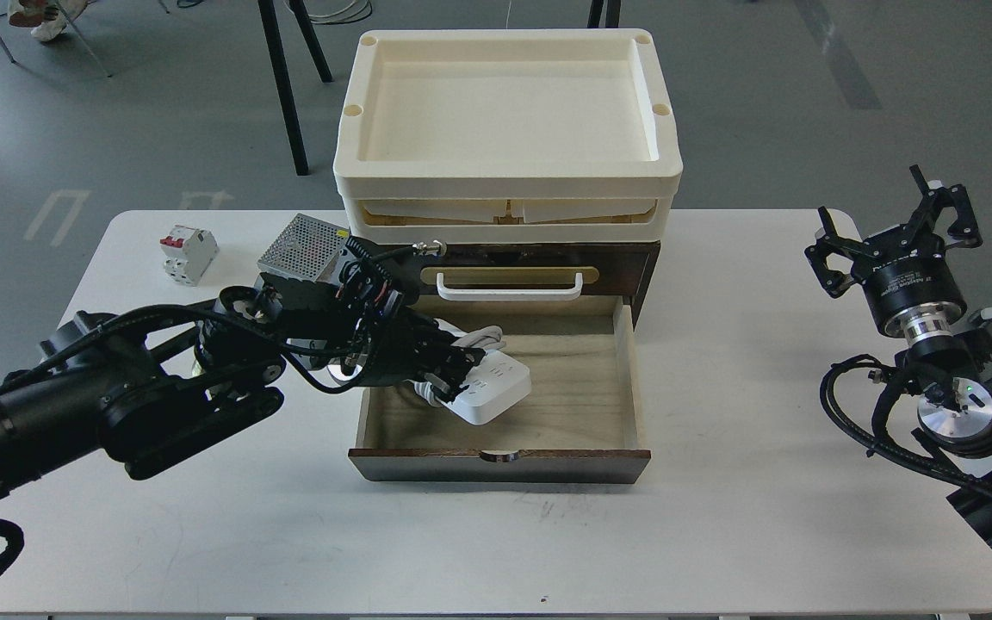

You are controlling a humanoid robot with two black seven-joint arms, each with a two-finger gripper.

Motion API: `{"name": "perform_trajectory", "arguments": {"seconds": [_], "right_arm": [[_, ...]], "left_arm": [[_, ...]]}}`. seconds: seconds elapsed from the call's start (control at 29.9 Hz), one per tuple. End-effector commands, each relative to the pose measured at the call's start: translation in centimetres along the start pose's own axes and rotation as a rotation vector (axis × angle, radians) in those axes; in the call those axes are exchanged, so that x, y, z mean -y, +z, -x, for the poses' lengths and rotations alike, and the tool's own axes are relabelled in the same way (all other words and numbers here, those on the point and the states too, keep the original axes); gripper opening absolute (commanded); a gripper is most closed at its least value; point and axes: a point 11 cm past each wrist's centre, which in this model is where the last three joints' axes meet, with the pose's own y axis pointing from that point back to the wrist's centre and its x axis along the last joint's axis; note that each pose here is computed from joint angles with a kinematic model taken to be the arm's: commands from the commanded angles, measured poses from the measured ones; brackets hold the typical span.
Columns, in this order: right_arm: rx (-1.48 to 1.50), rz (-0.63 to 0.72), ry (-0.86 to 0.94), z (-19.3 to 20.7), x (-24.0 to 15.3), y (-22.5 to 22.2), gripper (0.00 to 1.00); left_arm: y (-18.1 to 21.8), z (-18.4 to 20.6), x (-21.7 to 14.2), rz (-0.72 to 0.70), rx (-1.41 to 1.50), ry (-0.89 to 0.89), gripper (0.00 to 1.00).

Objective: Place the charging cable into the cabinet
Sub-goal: 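Open the left gripper, release the strip, and raise the arm away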

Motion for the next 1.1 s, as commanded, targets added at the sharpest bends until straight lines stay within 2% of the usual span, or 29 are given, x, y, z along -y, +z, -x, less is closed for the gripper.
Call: {"name": "perform_trajectory", "arguments": {"seconds": [0.0, 0.1, 0.13, 0.23, 0.4, 0.5, 0.6, 0.7, 0.8, 0.97, 1.07], "right_arm": [[0.000, 0.000, 0.000, 0.0, 0.0, 0.0, 1.00], [0.000, 0.000, 0.000, 0.0, 0.0, 0.0, 1.00], [0.000, 0.000, 0.000, 0.0, 0.0, 0.0, 1.00], [0.000, 0.000, 0.000, 0.0, 0.0, 0.0, 1.00], [-0.001, 0.001, 0.002, -0.1, -0.1, 0.0, 1.00], [0.001, 0.001, 0.001, 0.0, -0.1, 0.1, 1.00], [0.001, 0.001, 0.001, 0.0, -0.1, 0.1, 1.00], [0.001, 0.001, 0.000, 0.0, 0.0, 0.1, 1.00], [0.002, 0.001, -0.003, 0.0, 0.0, 0.1, 1.00], [0.006, -0.005, -0.003, 0.1, 0.1, -0.1, 1.00], [0.010, -0.013, -0.005, 0.1, 0.2, -0.4, 1.00]], "left_arm": [[0.5, -0.7, 0.0, 0.015, 0.005, 0.056, 0.64], [0.8, -1.6, 0.0, 0.030, 0.016, 0.136, 0.84], [1.2, -1.8, 0.0, 0.044, 0.020, 0.155, 0.87], [2.9, -3.0, -0.8, 0.109, 0.011, 0.203, 0.93], [7.3, -6.6, -3.8, 0.335, -0.191, 0.340, 0.97], [7.6, -9.3, -5.5, 0.394, -0.262, 0.438, 0.97], [6.5, -13.4, -8.5, 0.452, -0.376, 0.589, 0.99], [4.3, -17.4, -13.2, 0.575, -0.581, 0.770, 0.99], [1.2, -19.8, -17.3, 0.692, -0.821, 0.912, 0.99], [-5.1, -19.8, -21.9, 0.784, -1.141, 1.074, 0.99], [-9.2, -17.7, -22.0, 0.770, -1.297, 1.146, 0.99]]}}
